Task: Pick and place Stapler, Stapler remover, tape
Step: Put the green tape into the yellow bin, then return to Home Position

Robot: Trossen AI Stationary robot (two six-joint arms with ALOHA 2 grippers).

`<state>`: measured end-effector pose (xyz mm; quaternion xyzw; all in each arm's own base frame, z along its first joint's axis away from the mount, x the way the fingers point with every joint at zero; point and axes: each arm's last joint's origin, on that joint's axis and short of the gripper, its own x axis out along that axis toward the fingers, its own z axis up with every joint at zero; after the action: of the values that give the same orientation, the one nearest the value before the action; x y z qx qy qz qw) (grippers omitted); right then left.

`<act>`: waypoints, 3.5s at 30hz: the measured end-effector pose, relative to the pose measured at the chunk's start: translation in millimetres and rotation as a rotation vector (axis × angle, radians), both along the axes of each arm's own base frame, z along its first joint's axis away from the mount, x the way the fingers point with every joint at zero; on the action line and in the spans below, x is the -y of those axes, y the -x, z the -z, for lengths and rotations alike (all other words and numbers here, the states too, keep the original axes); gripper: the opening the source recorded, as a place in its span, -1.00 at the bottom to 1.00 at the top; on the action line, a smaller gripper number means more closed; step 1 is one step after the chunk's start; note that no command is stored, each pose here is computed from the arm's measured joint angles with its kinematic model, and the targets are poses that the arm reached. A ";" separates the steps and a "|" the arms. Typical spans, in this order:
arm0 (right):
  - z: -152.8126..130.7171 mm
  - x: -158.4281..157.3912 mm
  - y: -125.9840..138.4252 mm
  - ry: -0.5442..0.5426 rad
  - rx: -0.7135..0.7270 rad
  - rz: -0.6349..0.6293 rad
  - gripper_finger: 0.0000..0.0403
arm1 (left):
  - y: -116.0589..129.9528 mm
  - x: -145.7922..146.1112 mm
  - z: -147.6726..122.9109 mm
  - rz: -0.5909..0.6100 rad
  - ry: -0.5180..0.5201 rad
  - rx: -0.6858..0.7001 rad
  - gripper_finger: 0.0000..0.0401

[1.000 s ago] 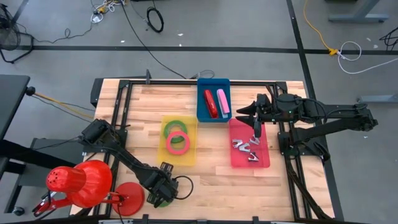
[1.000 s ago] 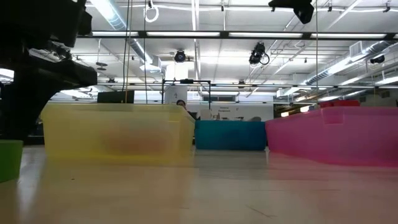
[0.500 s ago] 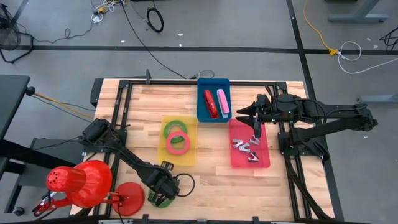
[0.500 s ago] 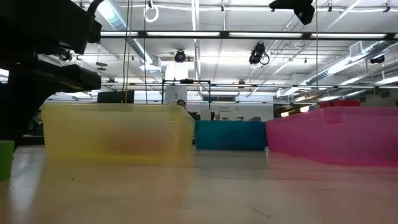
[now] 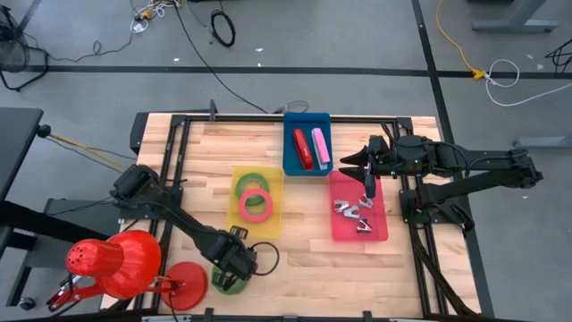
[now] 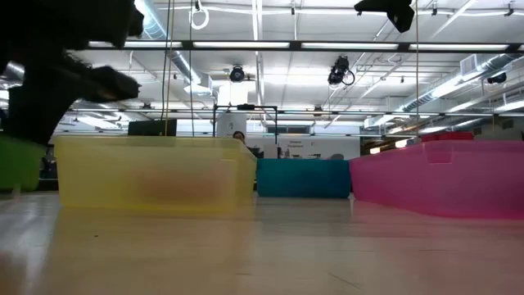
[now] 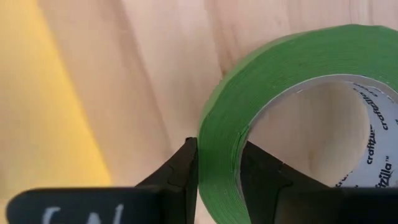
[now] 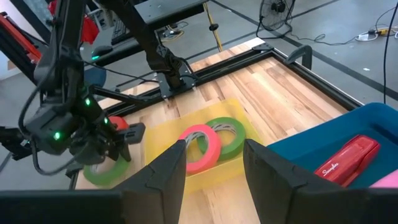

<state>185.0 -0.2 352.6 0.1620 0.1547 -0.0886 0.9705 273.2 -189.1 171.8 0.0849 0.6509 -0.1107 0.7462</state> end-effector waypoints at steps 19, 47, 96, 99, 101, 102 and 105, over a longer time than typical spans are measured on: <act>0.0 0.0 0.0 -0.002 0.001 0.001 -0.20 | -3.7 -77.9 -79.5 -0.132 0.075 0.211 -0.52; 0.0 1.8 0.2 0.034 -0.002 0.052 -0.20 | -24.5 -197.0 -82.4 -0.327 -0.024 0.246 -0.51; -11.4 1.9 4.7 0.068 0.094 0.042 -0.25 | -61.0 -209.4 -163.4 -0.400 -0.061 0.489 -0.81; -16.5 2.0 12.7 0.080 0.126 0.040 -0.35 | -61.5 -209.5 -169.7 -0.404 -0.074 0.512 -0.87; -18.4 2.1 20.1 0.099 0.129 0.035 -0.43 | -61.8 -209.7 -173.3 -0.406 -0.078 0.524 -0.89; -19.3 2.3 24.1 0.110 0.129 0.034 -0.48 | -61.9 -209.6 -174.8 -0.406 -0.078 0.529 -0.89; -24.4 3.2 36.5 0.148 0.157 0.050 -0.63 | -61.9 -209.7 -177.2 -0.408 -0.078 0.535 -0.89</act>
<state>148.5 -3.4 377.0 0.1003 0.0671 -0.1111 0.9865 335.1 20.7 349.0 0.0075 0.4394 0.0921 0.8935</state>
